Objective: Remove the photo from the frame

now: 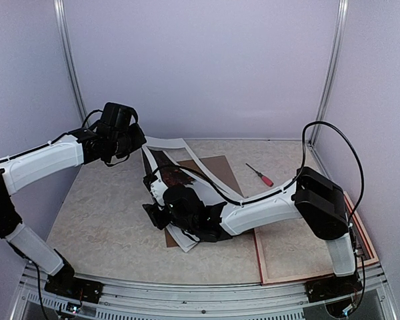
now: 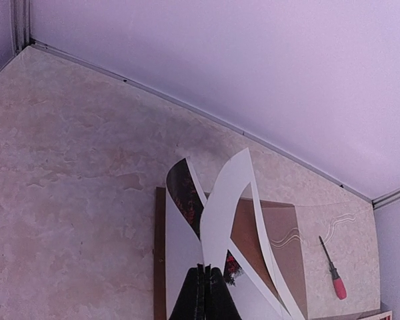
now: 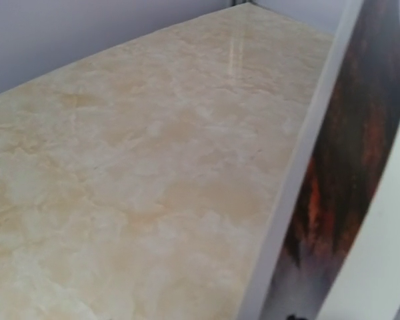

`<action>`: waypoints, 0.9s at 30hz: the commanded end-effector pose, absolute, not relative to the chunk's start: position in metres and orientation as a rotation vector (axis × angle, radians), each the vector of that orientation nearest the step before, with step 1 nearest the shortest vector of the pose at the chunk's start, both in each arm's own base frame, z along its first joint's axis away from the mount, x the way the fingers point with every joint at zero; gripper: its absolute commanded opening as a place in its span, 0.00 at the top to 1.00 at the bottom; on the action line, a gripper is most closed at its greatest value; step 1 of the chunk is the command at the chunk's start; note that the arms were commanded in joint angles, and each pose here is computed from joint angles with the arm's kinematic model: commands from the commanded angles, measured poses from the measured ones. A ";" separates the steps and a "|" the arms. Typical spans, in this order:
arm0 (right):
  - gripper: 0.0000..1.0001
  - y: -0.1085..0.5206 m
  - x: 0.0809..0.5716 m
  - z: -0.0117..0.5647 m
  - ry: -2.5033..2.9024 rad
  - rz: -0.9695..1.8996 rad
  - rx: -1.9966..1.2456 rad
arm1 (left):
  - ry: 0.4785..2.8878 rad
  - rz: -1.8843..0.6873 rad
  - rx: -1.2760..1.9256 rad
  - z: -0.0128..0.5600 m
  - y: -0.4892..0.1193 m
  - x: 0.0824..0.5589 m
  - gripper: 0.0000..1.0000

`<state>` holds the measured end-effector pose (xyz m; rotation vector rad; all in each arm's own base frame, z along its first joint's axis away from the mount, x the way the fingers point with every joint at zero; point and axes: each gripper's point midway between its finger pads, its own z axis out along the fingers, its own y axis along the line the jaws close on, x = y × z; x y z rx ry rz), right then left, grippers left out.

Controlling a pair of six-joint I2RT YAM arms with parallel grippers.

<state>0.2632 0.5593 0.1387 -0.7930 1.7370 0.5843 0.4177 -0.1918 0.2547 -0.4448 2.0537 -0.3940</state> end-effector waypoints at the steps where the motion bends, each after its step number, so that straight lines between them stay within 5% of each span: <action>1: 0.45 0.551 0.273 0.150 1.732 0.506 -0.725 | 2.030 -0.406 -0.436 0.266 -0.193 0.409 1.00; 7: 0.54 0.548 0.282 0.147 1.750 0.442 -0.688 | 2.025 -0.416 -0.427 0.269 -0.197 0.406 1.00; 17: 1.00 0.540 0.290 0.152 1.748 0.314 -0.648 | 2.019 -0.415 -0.420 0.272 -0.202 0.403 1.00; 27: 1.00 0.542 0.276 0.167 1.698 0.276 -0.681 | 2.018 -0.391 -0.425 0.269 -0.201 0.405 1.00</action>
